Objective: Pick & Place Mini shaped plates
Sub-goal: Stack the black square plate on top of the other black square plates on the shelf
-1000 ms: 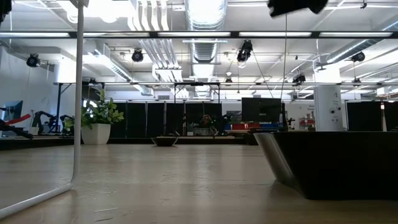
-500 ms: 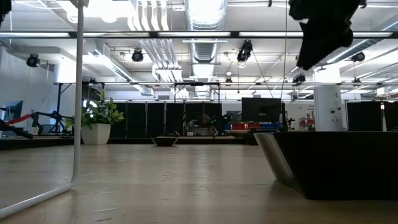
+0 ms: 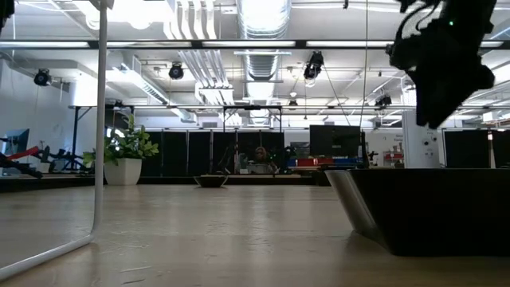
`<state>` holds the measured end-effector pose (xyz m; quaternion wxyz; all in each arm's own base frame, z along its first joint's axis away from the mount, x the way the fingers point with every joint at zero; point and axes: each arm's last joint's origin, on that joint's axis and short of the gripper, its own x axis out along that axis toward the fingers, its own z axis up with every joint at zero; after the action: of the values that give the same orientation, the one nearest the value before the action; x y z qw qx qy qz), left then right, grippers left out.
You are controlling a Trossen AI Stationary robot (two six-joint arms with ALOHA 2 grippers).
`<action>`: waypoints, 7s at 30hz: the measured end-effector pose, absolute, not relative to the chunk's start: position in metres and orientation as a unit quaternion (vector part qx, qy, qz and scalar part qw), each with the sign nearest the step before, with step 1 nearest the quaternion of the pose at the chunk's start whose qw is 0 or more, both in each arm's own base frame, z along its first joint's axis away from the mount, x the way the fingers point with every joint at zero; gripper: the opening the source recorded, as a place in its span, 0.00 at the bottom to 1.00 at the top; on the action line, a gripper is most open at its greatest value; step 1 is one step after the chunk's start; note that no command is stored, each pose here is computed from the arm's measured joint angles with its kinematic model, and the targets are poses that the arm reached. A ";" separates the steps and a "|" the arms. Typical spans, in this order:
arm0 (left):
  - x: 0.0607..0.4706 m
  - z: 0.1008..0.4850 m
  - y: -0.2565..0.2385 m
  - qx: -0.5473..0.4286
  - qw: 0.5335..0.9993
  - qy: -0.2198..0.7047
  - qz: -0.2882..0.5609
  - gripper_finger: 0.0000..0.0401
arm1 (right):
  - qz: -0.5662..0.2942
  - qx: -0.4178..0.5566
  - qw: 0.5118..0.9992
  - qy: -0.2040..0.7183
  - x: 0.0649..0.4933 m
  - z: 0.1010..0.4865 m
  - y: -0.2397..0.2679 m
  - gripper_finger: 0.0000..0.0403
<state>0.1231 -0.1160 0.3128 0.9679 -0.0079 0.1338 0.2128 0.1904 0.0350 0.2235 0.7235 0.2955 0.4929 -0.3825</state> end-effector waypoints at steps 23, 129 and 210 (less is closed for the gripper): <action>0.123 0.312 -0.117 0.077 0.965 0.162 0.189 0.14 | -0.391 0.437 0.658 0.473 0.178 0.160 0.037 0.44; 0.199 0.312 -0.105 0.138 0.937 0.226 0.228 0.33 | -0.054 -0.324 0.891 0.312 0.251 0.280 0.045 0.02; 0.309 0.237 -0.096 0.327 0.886 0.323 0.065 0.00 | 0.124 -0.510 0.776 0.350 0.354 0.244 0.075 0.02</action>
<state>0.3086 -0.0955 0.2366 0.8856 0.3270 0.3233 0.0651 0.3545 0.0755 0.2442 0.7761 -0.5097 0.3498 0.1245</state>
